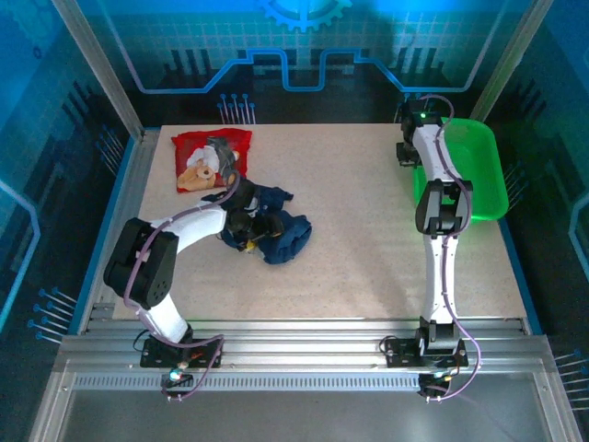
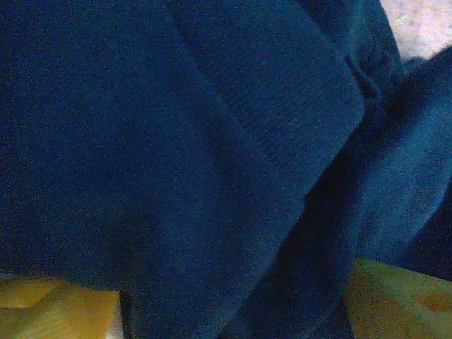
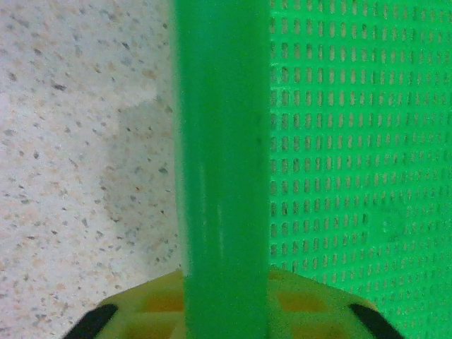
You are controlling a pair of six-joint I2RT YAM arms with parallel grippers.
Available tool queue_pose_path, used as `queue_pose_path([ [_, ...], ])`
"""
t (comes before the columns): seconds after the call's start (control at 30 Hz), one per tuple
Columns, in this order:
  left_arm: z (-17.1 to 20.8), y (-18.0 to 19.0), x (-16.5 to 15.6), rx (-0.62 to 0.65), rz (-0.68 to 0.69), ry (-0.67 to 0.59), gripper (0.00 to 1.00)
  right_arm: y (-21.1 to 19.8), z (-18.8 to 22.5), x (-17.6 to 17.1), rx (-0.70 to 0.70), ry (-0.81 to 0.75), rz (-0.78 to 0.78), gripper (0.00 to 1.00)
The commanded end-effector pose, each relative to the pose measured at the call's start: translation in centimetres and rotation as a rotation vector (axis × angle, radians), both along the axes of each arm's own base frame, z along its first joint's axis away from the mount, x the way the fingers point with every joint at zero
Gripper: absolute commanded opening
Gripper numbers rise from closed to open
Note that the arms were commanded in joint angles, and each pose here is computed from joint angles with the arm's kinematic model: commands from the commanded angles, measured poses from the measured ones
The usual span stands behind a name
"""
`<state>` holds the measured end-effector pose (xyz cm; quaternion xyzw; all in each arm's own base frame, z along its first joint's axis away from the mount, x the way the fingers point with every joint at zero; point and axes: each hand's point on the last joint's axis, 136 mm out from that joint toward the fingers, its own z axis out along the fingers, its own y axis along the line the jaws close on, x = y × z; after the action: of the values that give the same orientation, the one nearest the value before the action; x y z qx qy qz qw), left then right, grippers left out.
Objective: Fold and stack the t-shirts
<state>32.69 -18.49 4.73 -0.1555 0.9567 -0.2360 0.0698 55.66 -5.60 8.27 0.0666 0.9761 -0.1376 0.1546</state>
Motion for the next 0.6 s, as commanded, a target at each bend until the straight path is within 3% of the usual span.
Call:
queue_pose_path([
  [0.0, 2.9, -2.8, 1.8, -0.135, -0.020, -0.058, 0.86, 2.6, 2.5, 1.2, 0.126, -0.086, 0.050, 0.51],
  [0.07, 5.2, -3.3, 2.4, -0.171, -0.028, -0.106, 0.90, 4.9, 5.0, 1.2, 0.197, -0.150, 0.105, 0.68],
  [0.17, 9.2, -3.2, 2.9, -0.198, -0.039, -0.189, 0.95, 9.2, 9.7, -0.3, 0.303, -0.249, 0.199, 0.82],
  [0.37, 13.8, 1.2, 2.4, -0.181, 0.037, -0.282, 0.97, 18.2, 12.7, -6.7, 0.439, -0.227, 0.396, 0.85],
  [0.57, 11.8, 8.0, 2.2, -0.094, 0.165, -0.247, 0.97, 24.4, 10.9, -13.2, 0.551, -0.137, 0.479, 0.84],
])
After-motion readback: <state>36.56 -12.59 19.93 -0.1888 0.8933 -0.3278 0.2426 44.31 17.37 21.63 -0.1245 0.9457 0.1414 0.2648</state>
